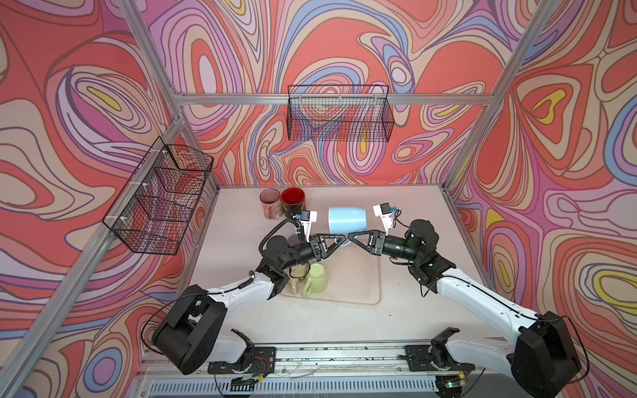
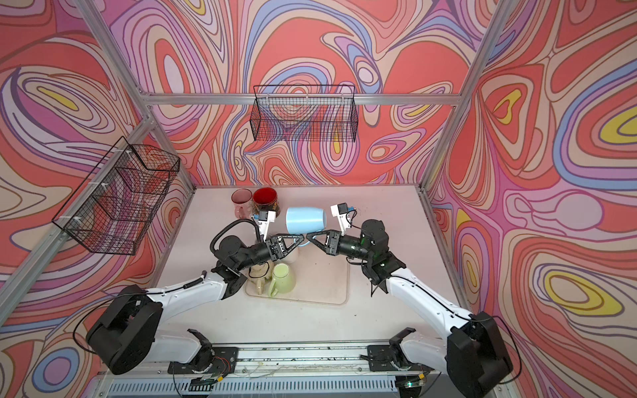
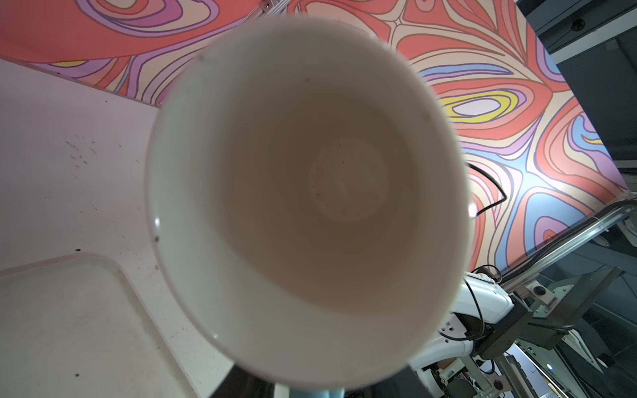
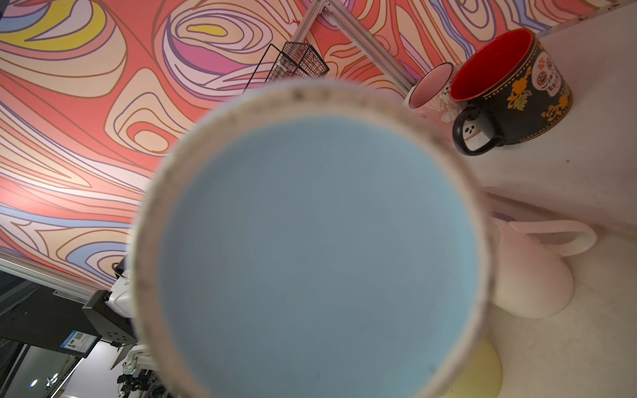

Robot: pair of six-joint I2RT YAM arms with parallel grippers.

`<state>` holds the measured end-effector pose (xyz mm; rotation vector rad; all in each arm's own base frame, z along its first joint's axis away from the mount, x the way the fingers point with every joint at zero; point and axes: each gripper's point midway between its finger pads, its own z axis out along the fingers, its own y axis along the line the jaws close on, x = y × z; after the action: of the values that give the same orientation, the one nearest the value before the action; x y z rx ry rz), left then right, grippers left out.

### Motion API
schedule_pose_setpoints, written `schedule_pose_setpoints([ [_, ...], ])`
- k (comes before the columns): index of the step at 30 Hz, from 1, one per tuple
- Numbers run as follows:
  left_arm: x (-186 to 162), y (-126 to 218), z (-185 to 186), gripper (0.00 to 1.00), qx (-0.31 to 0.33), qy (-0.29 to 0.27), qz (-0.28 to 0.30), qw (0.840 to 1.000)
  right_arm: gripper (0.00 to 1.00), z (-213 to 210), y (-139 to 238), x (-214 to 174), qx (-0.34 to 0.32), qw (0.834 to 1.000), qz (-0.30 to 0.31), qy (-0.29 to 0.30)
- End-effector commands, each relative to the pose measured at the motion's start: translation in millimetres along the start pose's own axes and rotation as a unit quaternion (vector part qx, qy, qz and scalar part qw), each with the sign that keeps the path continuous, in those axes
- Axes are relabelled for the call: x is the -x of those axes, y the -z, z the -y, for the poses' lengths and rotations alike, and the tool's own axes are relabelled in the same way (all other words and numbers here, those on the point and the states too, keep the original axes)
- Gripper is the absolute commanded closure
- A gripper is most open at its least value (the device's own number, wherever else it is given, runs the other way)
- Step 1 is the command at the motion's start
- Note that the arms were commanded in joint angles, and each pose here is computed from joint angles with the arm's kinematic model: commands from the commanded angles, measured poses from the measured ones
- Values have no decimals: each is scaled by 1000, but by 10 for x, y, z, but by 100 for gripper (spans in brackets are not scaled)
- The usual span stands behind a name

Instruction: Turn the mug right side up

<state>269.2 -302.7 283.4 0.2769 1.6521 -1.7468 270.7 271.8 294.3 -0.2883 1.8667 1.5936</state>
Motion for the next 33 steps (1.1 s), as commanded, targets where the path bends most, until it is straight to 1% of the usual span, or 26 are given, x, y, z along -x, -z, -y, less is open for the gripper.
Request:
schedule_pose_setpoints([
  [1, 155, -55, 250, 69, -41, -31, 21, 998, 100, -102, 31, -3, 21, 999, 2, 24],
  [3, 152, -50, 204, 76, -32, -28, 25, 999, 100, -96, 34, -9, 21, 999, 2, 25],
  [5, 148, -38, 161, 88, -24, -26, 30, 999, 100, -101, 42, -11, 22, 999, 4, 27],
  [6, 144, -36, 140, 95, -20, -25, 30, 999, 100, -93, 46, -21, 21, 999, 4, 27],
  [7, 141, -35, 117, 100, -15, -24, 31, 999, 100, -88, 50, -30, 21, 999, 4, 27],
  [15, 130, 3, 2, 100, 9, -22, 42, 999, 100, -4, 59, -97, 10, 1000, -1, 27],
  [17, 133, 19, -43, 100, 25, -22, 44, 998, 87, 13, 62, -102, 5, 1000, -2, 28],
  [19, 122, 34, -146, 100, 62, -23, 38, 997, 73, 50, 69, -108, -6, 1000, -2, 30],
  [21, 123, 78, -235, 100, 98, -30, 37, 994, 63, 98, 85, -127, -19, 999, -2, 32],
  [23, 141, 133, -297, 100, 130, -38, 40, 990, 54, 136, 102, -155, -29, 999, -4, 34],
  [26, 166, 204, -375, 100, 175, -50, 38, 983, 49, 181, 145, -185, -44, 998, -1, 37],
  [29, 219, 256, -408, 100, 210, -63, 37, 975, 47, 217, 200, -201, -64, 997, 3, 44],
  [33, 278, 325, -561, 100, 284, -77, 19, 956, 47, 240, 276, -203, -86, 995, 11, 59],
])
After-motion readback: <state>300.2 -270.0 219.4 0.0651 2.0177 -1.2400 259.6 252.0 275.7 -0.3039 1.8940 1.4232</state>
